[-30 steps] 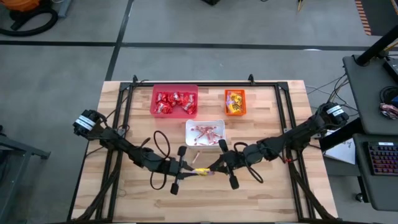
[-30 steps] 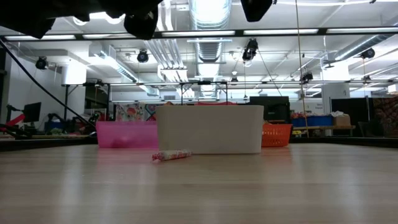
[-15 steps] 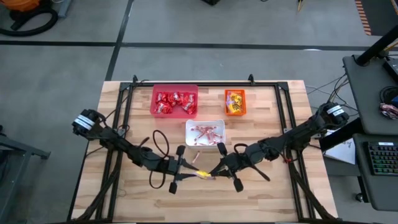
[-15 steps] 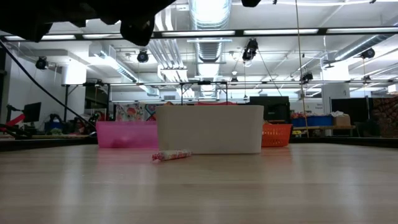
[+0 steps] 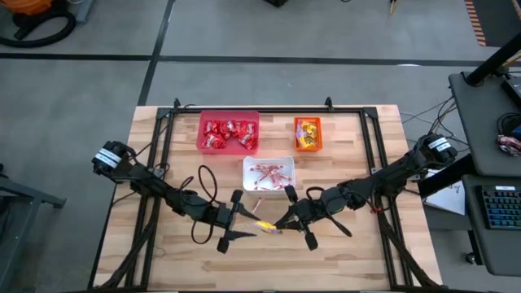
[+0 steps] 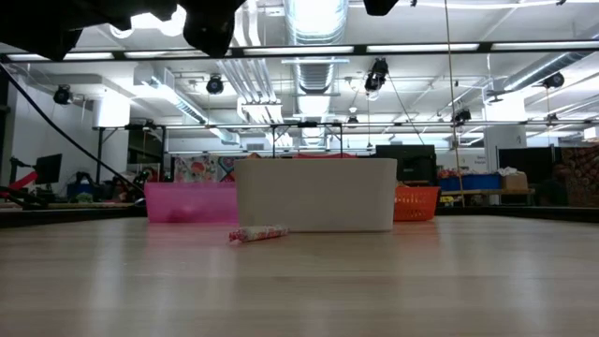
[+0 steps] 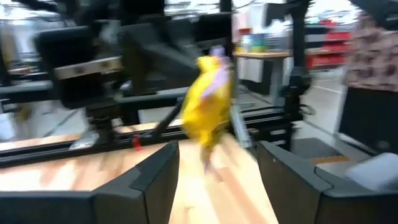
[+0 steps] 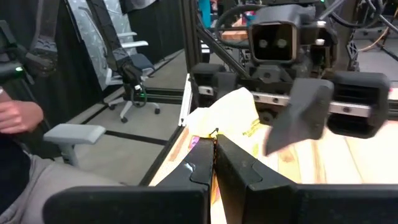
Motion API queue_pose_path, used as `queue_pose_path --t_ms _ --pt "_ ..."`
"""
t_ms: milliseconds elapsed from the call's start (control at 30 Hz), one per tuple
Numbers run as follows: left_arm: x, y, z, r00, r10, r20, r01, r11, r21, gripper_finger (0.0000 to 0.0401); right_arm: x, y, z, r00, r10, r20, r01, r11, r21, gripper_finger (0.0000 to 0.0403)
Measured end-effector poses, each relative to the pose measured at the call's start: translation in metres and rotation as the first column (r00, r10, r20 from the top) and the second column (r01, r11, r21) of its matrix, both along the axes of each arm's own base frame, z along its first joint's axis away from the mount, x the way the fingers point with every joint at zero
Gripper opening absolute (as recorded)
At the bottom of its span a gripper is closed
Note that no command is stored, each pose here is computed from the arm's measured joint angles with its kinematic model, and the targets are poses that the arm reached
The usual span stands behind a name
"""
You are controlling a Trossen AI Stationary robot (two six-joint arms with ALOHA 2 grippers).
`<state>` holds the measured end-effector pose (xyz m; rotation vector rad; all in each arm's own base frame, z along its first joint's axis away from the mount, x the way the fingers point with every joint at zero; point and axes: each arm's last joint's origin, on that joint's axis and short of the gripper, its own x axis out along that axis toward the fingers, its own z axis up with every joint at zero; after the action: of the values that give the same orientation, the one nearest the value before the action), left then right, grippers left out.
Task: Sort candy
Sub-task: Put the yellow candy into the orange bin
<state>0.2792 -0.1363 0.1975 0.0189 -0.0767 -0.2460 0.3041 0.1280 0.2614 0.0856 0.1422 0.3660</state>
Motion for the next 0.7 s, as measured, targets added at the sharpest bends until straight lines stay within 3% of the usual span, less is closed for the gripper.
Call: queue_pose_path --t_ms 300,500,700 --pt "0.011 0.003 0.014 0.999 0.033 0.043 -0.031 0.999 -0.038 0.0206 0.001 -0.001 -0.001 1.000 -0.028 -0.002 0.028 1.000 -0.004 0.0009" --pt "0.022 0.001 0.017 0.998 0.026 0.052 -0.026 1.000 -0.002 0.0202 0.001 -0.001 0.000 1.000 -0.028 -0.001 0.028 1.000 -0.005 0.0009" --pt "0.022 0.001 0.015 0.998 0.033 0.047 -0.033 0.999 0.010 0.0134 0.001 -0.001 0.000 1.000 -0.027 0.008 0.028 1.000 -0.010 0.0009"
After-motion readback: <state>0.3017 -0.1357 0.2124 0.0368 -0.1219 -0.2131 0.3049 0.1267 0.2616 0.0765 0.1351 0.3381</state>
